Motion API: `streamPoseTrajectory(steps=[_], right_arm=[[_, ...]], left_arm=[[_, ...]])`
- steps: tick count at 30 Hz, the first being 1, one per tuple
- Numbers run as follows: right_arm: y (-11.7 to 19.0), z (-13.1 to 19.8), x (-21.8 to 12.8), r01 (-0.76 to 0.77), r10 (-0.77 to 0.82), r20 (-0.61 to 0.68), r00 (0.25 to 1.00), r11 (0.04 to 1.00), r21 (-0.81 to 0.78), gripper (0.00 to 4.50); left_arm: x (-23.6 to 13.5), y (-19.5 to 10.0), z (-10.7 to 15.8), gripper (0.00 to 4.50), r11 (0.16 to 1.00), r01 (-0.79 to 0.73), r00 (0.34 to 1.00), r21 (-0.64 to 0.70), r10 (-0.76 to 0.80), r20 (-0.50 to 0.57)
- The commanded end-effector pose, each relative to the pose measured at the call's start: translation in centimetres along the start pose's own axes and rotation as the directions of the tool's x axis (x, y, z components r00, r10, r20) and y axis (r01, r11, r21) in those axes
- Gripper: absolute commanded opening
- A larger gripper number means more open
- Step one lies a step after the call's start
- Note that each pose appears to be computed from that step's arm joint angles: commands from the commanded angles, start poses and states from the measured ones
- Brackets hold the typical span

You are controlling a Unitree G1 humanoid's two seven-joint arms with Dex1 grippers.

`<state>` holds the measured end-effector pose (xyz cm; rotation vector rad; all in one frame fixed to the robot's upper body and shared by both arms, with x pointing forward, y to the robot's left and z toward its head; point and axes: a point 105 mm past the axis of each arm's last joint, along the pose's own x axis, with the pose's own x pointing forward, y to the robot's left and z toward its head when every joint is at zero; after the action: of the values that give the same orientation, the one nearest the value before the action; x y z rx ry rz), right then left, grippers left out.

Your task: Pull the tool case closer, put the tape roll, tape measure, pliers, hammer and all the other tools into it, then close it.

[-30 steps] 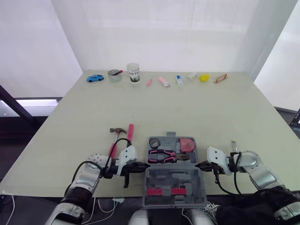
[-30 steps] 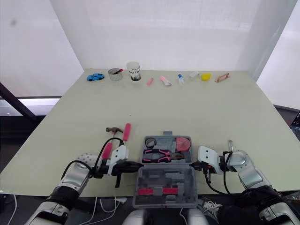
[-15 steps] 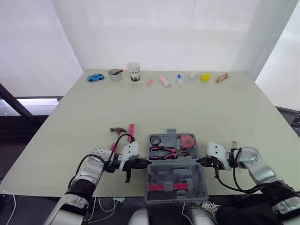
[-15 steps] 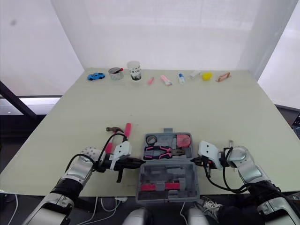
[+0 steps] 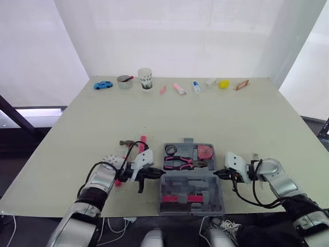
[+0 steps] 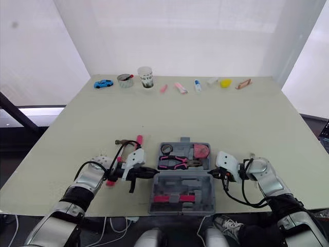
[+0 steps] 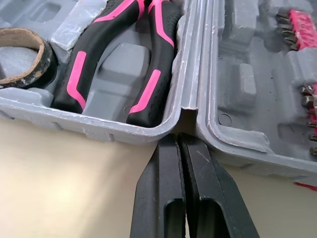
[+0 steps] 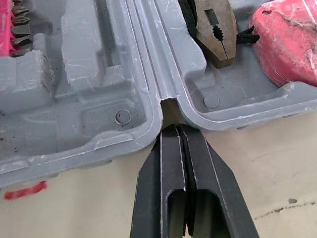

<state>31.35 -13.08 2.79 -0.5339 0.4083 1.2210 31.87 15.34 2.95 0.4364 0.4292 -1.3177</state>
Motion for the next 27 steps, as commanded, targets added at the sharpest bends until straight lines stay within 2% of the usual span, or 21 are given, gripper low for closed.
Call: streamPoseTrajectory(steps=[1,12,27], right_arm=[[-0.4,2.0,0.8,0.005,-0.002,0.056,0.998,0.998,-0.056,0.01],[-1.7,2.3,1.3,0.073,-0.069,0.055,0.996,0.995,-0.069,0.01],[-1.8,2.3,1.5,0.071,-0.067,0.059,0.996,0.995,-0.071,0.01]], left_arm=[[1.2,0.3,1.6,0.13,0.998,0.015,0.999,0.056,-0.017,0.041],[1.5,1.1,1.4,0.13,0.998,0.008,0.999,0.058,-0.010,0.036],[1.6,2.0,1.6,0.13,0.998,-0.027,0.999,0.058,0.025,0.045]])
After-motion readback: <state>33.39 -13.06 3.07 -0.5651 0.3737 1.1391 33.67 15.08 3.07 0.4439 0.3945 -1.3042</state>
